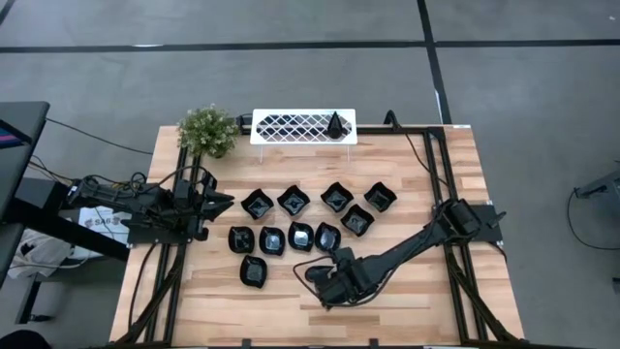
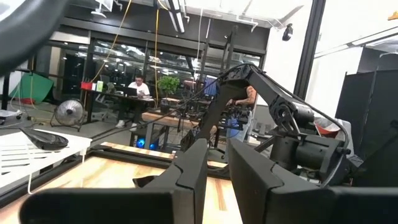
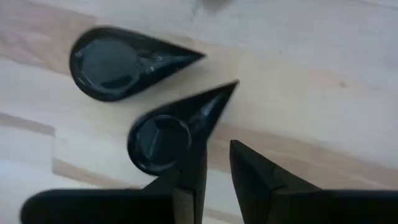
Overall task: Pick & Place Mini shaped plates
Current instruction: Stack the drop-shaped plate on top of the drop-shaped plate on the shelf
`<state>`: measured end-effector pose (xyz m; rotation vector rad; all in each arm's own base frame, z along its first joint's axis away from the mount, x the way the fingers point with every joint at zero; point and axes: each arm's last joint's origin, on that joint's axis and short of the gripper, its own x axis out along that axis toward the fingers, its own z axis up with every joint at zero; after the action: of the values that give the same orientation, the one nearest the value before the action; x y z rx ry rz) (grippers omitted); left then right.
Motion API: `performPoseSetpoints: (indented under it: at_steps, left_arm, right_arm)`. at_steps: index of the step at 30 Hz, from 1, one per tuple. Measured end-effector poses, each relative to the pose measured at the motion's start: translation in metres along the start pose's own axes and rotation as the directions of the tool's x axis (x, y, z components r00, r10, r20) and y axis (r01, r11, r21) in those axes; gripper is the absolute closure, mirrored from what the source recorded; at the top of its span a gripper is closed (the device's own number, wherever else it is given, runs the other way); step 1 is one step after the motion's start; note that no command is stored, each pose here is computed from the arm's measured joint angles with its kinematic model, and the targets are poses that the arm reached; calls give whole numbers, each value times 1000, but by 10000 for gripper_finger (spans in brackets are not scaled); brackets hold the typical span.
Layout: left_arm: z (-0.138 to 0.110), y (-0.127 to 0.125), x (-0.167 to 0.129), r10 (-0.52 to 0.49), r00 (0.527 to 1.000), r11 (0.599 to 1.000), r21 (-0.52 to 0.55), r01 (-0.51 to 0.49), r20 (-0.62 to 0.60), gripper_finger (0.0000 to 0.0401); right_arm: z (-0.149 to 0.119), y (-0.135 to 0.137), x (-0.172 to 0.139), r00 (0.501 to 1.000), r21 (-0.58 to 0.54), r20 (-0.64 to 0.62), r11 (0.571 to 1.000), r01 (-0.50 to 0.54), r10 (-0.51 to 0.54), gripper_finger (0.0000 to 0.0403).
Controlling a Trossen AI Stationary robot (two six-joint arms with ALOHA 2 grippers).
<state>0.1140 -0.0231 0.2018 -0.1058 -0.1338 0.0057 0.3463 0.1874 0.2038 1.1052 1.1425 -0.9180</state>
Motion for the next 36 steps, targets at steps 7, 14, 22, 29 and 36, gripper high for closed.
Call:
performPoseSetpoints:
  at_steps: [7,14,22,29,36]
  left_arm:
    - [0,0,0,0,1000,1000,0,0,0,334]
    - [0,0,0,0,1000,1000,0,0,0,334]
    - [0,0,0,0,1000,1000,0,0,0,334]
    - [0,0,0,0,1000,1000,0,0,0,334]
    - [0,0,0,0,1000,1000,0,0,0,334]
  right_arm:
    - [1,0,0,1000,4,29,1000,-7,7,321]
    - [0,-3,13,999,6,24,1000,-27,27,290]
    - [-3,-9,31,998,21,15,998,-56,55,288]
    - [-3,-11,35,998,27,21,998,-57,56,290]
    - [-4,-10,35,997,28,18,997,-70,69,290]
